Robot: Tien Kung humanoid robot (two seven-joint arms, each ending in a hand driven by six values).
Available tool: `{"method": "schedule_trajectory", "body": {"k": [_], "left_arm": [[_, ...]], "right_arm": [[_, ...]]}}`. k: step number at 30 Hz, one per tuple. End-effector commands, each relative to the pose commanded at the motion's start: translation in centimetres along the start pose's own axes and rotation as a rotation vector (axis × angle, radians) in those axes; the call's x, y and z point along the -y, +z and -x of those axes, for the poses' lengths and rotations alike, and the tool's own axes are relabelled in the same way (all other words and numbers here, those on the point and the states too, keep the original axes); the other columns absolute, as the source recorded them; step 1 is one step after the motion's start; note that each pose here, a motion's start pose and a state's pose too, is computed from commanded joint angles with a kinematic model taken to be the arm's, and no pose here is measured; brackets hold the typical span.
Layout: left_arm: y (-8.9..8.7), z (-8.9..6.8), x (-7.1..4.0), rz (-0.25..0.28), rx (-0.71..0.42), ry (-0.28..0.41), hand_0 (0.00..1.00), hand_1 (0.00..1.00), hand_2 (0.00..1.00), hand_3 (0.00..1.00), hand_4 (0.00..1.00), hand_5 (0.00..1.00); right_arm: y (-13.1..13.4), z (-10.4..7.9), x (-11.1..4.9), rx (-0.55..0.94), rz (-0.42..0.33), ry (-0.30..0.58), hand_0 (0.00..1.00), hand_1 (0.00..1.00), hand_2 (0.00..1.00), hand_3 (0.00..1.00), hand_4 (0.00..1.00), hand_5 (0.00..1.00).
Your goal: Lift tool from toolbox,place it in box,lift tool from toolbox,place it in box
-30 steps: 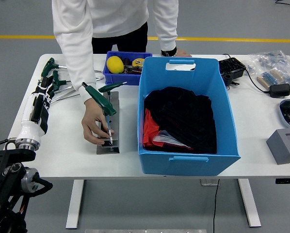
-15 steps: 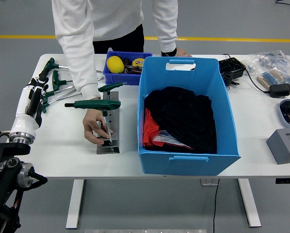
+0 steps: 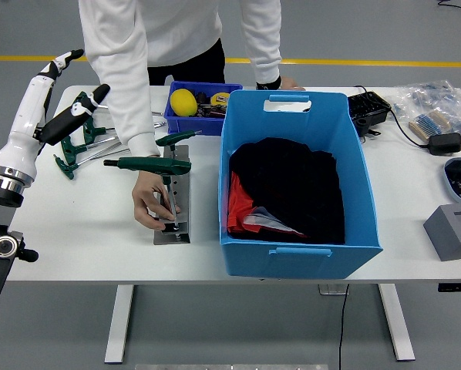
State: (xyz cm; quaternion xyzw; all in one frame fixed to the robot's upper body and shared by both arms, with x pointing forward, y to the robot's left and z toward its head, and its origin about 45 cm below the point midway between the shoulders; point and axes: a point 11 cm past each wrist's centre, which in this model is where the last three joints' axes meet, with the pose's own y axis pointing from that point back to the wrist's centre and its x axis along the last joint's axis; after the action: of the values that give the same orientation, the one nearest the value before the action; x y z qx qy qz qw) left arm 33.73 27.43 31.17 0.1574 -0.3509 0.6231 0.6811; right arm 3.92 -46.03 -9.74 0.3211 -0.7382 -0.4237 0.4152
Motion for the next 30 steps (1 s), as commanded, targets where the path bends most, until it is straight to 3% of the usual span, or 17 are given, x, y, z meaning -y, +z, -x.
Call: {"method": "schedule_trajectory", "body": {"k": [4, 5, 10, 11, 13, 22, 23, 28, 29, 30], "left_arm": [[-0.5, 2.7, -0.4, -0.059, 0.193, -0.157, 0.998, 0.998, 0.998, 0.935, 0.998, 0.707], [-0.6, 3.2, -0.5, -0.072, 0.235, -0.187, 0.996, 0.998, 0.998, 0.941, 0.998, 0.565], [-1.3, 5.6, -1.1, -0.130, 0.448, -0.316, 0.996, 0.998, 0.998, 0.941, 0.998, 0.565], [-1.4, 6.2, -1.2, -0.138, 0.451, -0.343, 0.984, 0.992, 0.959, 0.944, 0.998, 0.502], [-1.4, 6.7, -1.3, -0.148, 0.455, -0.372, 0.984, 0.992, 0.959, 0.944, 0.998, 0.502], [-0.8, 7.9, -1.2, -0.152, 0.448, -0.389, 0.976, 0.961, 0.917, 0.934, 0.998, 0.483], [-0.7, 8.0, -1.2, -0.149, 0.446, -0.387, 0.922, 0.892, 0.838, 0.859, 0.998, 0.492], [0.1, 8.5, -0.8, -0.134, 0.441, -0.382, 0.922, 0.892, 0.838, 0.859, 0.998, 0.492], [0.3, 8.7, -0.7, -0.128, 0.441, -0.383, 0.806, 0.745, 0.702, 0.747, 0.998, 0.510], [0.5, 8.8, -0.7, -0.123, 0.442, -0.383, 0.806, 0.745, 0.702, 0.747, 0.998, 0.510]], "right_arm": [[-0.1, 0.0, 0.0, -0.002, -0.001, 0.001, 0.692, 0.655, 0.732, 0.592, 0.831, 0.760], [-0.1, 0.0, 0.0, -0.002, -0.001, 0.002, 0.691, 0.654, 0.730, 0.592, 0.832, 0.760], [-0.3, 0.0, 0.0, -0.003, -0.003, 0.003, 0.691, 0.654, 0.730, 0.592, 0.832, 0.760], [-0.3, 0.0, 0.0, -0.003, -0.003, 0.003, 0.691, 0.654, 0.730, 0.592, 0.832, 0.759], [-0.4, -0.1, 0.0, -0.003, -0.005, 0.003, 0.691, 0.654, 0.730, 0.592, 0.832, 0.759], [-0.6, -0.1, 0.0, -0.002, -0.008, 0.004, 0.692, 0.653, 0.730, 0.592, 0.832, 0.758], [-0.6, -0.1, 0.0, -0.001, -0.007, 0.003, 0.692, 0.653, 0.729, 0.592, 0.832, 0.758], [-0.7, -0.1, 0.0, -0.004, -0.008, 0.004, 0.692, 0.653, 0.729, 0.592, 0.832, 0.758], [-0.7, -0.1, 0.0, -0.006, -0.009, 0.004, 0.691, 0.653, 0.729, 0.592, 0.833, 0.759], [-0.7, -0.1, 0.0, -0.006, -0.009, 0.004, 0.691, 0.653, 0.729, 0.592, 0.833, 0.759]]}}
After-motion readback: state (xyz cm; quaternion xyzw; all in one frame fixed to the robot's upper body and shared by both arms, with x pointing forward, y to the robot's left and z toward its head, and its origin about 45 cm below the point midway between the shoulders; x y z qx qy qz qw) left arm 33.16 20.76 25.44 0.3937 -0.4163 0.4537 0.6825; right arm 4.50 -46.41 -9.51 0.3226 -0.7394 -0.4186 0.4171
